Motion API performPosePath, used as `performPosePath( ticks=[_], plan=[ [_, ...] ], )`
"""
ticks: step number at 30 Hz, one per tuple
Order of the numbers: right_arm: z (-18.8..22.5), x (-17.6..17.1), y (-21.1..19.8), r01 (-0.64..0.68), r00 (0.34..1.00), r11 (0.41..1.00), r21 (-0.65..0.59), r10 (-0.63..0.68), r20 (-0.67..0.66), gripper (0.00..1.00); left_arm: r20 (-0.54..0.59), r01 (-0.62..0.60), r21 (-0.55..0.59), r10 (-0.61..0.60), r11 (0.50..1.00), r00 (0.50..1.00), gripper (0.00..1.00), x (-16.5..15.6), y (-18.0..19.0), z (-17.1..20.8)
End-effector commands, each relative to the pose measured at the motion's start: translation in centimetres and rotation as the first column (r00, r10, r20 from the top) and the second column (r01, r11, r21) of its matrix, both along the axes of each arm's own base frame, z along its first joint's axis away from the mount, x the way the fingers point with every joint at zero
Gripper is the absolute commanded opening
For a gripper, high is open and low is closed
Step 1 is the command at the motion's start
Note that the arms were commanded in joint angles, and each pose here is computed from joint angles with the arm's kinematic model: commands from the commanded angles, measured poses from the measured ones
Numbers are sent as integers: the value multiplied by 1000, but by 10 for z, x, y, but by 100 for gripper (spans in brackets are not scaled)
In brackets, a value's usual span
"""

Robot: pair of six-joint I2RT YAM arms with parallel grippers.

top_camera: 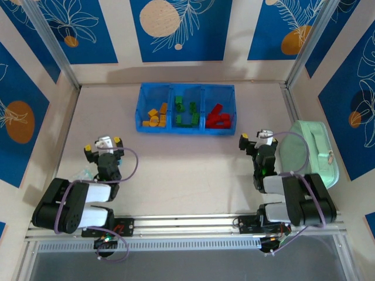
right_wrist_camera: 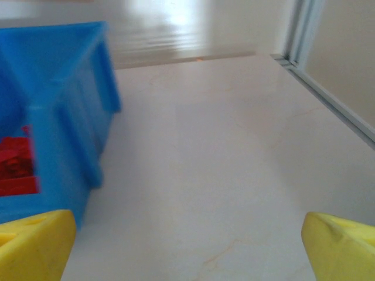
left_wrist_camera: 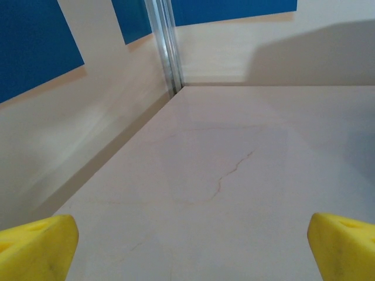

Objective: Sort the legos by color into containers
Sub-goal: Reset both arms

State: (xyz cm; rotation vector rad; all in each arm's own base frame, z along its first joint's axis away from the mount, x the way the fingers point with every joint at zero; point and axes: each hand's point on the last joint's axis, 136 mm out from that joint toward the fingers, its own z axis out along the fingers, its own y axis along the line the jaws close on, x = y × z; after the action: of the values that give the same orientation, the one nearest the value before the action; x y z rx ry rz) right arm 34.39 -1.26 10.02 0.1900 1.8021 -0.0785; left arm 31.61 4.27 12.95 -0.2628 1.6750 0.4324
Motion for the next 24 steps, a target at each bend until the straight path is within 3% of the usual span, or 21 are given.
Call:
performPosePath(
  ticks=[1,3,7,11,16,24],
  plan=[
    [26,6,9,-30,988,1000,11,28,153,99,110,47,-80,-38,996,993,100,-1,-4,10],
    [24,10,17,-50,994,999,-12,51,99,99,104,62,-70,-55,996,993,100,4,-8,6],
    [25,9,20,-70,990,997,-26,72,122,99,69,71,-41,-69,997,995,100,23,-13,1],
    [24,11,26,-99,988,994,-44,104,117,99,64,104,-51,-101,993,993,100,18,-17,-2],
    [25,12,55,-151,977,973,-176,174,124,99,-28,385,76,-384,920,923,100,33,-75,-10],
    [22,16,49,-150,980,978,-144,166,110,99,-61,446,109,-442,888,895,100,37,-92,-15]
  ],
)
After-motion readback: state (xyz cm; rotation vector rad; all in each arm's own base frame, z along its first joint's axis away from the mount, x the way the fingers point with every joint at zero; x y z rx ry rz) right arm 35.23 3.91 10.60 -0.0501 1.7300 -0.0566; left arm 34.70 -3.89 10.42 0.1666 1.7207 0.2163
